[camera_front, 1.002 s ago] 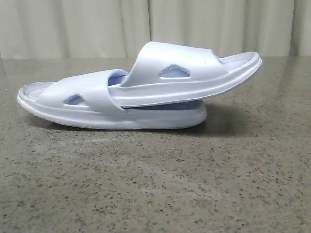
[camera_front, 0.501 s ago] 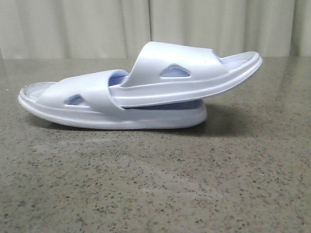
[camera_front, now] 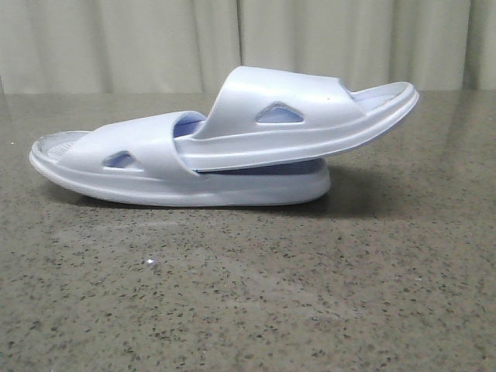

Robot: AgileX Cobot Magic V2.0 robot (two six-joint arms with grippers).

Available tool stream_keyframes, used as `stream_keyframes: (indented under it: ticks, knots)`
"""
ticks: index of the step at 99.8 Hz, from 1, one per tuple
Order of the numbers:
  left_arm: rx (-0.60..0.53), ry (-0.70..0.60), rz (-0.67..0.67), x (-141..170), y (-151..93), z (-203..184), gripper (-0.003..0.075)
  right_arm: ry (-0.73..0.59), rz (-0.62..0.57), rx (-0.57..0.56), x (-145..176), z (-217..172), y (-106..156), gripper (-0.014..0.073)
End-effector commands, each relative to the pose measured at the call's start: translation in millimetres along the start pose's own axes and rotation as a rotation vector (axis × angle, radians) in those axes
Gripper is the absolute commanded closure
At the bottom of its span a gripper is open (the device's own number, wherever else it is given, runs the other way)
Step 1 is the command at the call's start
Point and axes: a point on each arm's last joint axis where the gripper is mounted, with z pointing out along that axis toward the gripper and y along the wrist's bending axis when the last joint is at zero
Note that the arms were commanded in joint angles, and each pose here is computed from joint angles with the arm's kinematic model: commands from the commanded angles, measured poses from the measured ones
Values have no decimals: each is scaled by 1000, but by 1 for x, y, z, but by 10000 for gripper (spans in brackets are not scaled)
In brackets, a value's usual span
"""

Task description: Insert blue slippers together front up

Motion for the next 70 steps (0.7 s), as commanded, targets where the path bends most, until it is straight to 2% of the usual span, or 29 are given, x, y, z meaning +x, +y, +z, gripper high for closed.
stream_keyframes:
  ticks: [1,40,70]
  knots:
    - [-18,-121,17,-11,1,-4,704,-23,-19,16,-8,0,-2,702]
    - [-14,-58,27,15,-1,0,704,-23,-19,16,-8,0,-2,702]
    - [-13,-45,25,16,-1,1,704,-23,-19,16,-8,0,-2,702]
